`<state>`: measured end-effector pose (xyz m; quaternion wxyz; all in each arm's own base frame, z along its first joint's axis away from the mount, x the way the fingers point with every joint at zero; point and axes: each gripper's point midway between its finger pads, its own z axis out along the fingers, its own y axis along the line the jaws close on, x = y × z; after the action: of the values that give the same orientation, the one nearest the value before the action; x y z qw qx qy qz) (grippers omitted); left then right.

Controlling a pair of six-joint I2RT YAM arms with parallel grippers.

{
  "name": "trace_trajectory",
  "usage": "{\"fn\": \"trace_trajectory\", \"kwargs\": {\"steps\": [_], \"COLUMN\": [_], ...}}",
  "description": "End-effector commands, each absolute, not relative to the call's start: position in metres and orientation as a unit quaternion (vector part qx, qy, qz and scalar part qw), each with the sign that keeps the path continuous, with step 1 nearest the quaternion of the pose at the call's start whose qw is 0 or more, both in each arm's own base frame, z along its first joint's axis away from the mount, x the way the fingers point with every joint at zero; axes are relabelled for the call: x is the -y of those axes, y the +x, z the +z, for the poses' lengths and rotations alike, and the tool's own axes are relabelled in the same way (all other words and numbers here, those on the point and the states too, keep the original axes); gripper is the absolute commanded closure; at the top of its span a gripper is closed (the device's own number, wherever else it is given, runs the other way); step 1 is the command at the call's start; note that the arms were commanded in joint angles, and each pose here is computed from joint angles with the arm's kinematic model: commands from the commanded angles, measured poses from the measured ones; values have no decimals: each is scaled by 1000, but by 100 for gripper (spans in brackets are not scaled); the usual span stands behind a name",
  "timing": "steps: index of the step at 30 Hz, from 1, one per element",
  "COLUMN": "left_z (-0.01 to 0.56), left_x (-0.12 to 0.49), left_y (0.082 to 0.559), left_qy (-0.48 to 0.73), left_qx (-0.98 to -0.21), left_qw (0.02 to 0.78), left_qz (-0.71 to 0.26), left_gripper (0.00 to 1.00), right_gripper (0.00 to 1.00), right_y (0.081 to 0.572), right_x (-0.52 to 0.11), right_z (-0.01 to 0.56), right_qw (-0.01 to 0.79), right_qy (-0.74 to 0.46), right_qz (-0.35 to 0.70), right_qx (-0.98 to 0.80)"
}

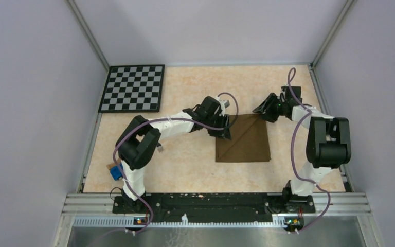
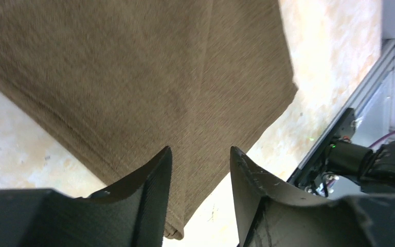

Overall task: Fold the napkin into a case and place the utensils inside
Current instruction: Smooth out the upper triangle-folded napkin at the center of the board.

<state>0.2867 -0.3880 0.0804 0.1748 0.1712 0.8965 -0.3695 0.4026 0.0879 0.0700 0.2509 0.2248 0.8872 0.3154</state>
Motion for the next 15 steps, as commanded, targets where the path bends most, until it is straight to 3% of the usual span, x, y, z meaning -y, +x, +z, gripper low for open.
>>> {"fn": "trace_trajectory", "kwargs": {"steps": [1, 7, 15], "left_z": [73, 70, 71], "left_x": [376, 369, 351], "left_y": [276, 259, 242], "left_qy": [182, 196, 190], "left_qx": [-904, -911, -919], "left_qw": [187, 196, 207], "left_qz": [-338, -307, -277], "left_gripper": [57, 58, 54], "right_gripper": [54, 66, 67], "right_y": [407, 405, 407], "right_x": [-89, -83, -77], "right_z": [67, 50, 36], "right_qw": [265, 261, 253], "right_qy": [252, 248, 256], "right_qz": [322, 302, 300], "right_qx": [-873, -883, -883]}}
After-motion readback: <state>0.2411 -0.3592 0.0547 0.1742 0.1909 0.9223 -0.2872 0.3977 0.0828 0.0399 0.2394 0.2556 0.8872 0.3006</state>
